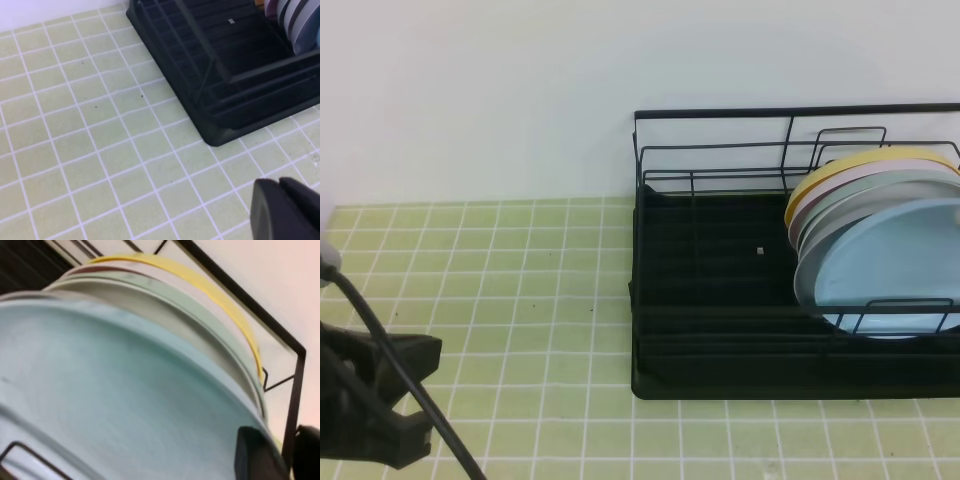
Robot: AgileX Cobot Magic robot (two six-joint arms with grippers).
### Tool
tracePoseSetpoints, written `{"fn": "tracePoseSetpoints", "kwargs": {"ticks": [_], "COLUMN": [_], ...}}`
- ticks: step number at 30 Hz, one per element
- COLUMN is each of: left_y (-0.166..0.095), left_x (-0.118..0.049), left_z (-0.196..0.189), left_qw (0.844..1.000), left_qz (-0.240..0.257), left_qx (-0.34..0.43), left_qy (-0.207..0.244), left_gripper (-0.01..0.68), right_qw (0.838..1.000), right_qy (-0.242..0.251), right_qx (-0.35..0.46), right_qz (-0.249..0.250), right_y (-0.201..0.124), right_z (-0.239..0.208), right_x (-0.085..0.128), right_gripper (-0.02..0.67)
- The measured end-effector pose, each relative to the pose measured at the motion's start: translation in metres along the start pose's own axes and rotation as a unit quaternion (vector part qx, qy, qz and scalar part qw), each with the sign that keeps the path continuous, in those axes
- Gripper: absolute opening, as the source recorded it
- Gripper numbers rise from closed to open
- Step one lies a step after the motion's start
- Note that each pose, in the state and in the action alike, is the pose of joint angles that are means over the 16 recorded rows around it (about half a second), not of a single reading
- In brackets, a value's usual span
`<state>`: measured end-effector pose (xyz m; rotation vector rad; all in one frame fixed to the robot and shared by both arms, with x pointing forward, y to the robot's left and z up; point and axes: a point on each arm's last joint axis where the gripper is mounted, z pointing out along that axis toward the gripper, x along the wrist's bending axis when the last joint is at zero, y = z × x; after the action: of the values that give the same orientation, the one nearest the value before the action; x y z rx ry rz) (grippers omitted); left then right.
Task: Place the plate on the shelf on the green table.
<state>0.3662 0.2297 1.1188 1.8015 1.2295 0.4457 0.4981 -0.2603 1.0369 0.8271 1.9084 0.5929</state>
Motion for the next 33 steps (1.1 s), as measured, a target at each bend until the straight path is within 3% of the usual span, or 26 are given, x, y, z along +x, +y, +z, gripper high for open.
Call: {"fn": "tracePoseSetpoints", "kwargs": {"ticks": [9,20,28,33], "left_y": [0.0,-0.001,-0.001,-0.001], "left_x": [0.0,0.0,0.0,0.0], "left_z": [0.0,0.0,0.0,0.0], "left_qw": [1.0,1.0,1.0,1.0], "left_qz": [0.0,0.001,0.002,0.003], "left_qx": [0.003,0.003,0.003,0.004], "left_qy": [0.0,0.0,0.001,0.002], "left_gripper": [-0.001,-0.001,0.0,0.0], "right_qw": [1.0,0.996,0.995,0.995], "right_qy": [-0.007,-0.013,0.016,0.039], "right_qx": [0.026,0.08,0.095,0.089], "right_qz": [0.011,0.039,0.017,0.03], "right_y": [-0.005,-0.018,-0.03,-0.036], "right_z": [0.0,0.005,0.008,0.004], "right_x": [-0.001,0.0,0.013,0.022], "right_gripper": [0.197,0.304,0.353,0.353]}}
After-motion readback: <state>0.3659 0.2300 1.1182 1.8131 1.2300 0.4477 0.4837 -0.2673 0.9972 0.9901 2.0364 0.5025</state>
